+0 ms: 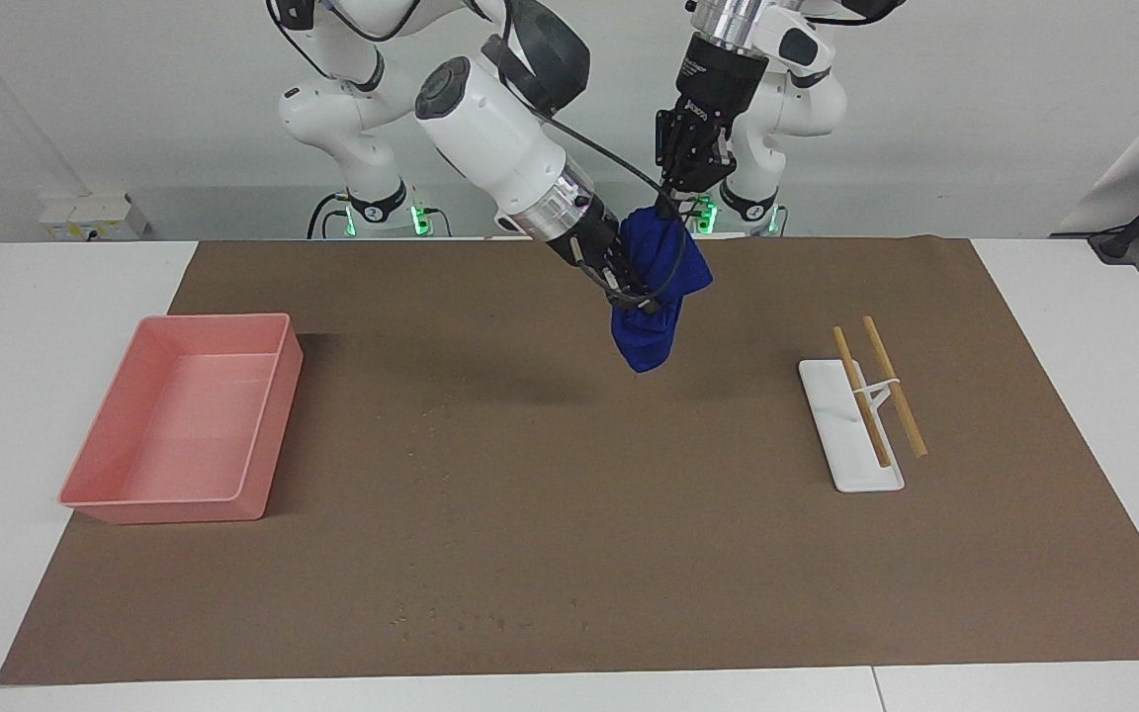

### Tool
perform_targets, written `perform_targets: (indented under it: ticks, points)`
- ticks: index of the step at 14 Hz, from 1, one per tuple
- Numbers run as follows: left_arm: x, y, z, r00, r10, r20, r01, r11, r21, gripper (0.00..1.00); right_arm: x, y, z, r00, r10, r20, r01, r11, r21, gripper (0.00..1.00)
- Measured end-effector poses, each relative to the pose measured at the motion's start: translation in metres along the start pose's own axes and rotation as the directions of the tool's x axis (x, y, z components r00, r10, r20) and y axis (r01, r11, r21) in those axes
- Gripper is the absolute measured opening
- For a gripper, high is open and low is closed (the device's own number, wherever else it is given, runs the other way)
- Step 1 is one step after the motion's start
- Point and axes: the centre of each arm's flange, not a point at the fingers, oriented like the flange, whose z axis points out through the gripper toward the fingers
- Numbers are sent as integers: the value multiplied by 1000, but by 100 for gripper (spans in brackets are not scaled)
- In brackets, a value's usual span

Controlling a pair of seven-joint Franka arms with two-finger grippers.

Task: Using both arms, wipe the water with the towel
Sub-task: 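Grasp the blue cloth with the right gripper from the left gripper, then carry the cloth with the right gripper while the left gripper withdraws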

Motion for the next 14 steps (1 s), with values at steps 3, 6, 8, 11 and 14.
perform_targets:
  ticks: [3,6,8,11,14]
  points:
    - [7,7,-1,1000,5,-6,-5,1000,-5,33,2,-2,-9,999,-29,-39,30,999,21,17]
    - [20,15,0,998,57,-27,-57,998,4,67,11,-10,-30,990,-72,-121,80,995,66,17]
    - [32,20,6,992,118,-52,-117,993,28,91,28,-20,-45,979,-115,-171,131,988,87,17]
    - [72,27,15,957,268,-114,-253,958,133,100,79,-46,-70,948,-225,-226,251,964,91,17]
    - [126,44,5,888,443,-120,-412,884,220,100,160,-75,-86,882,-372,-290,402,915,46,17]
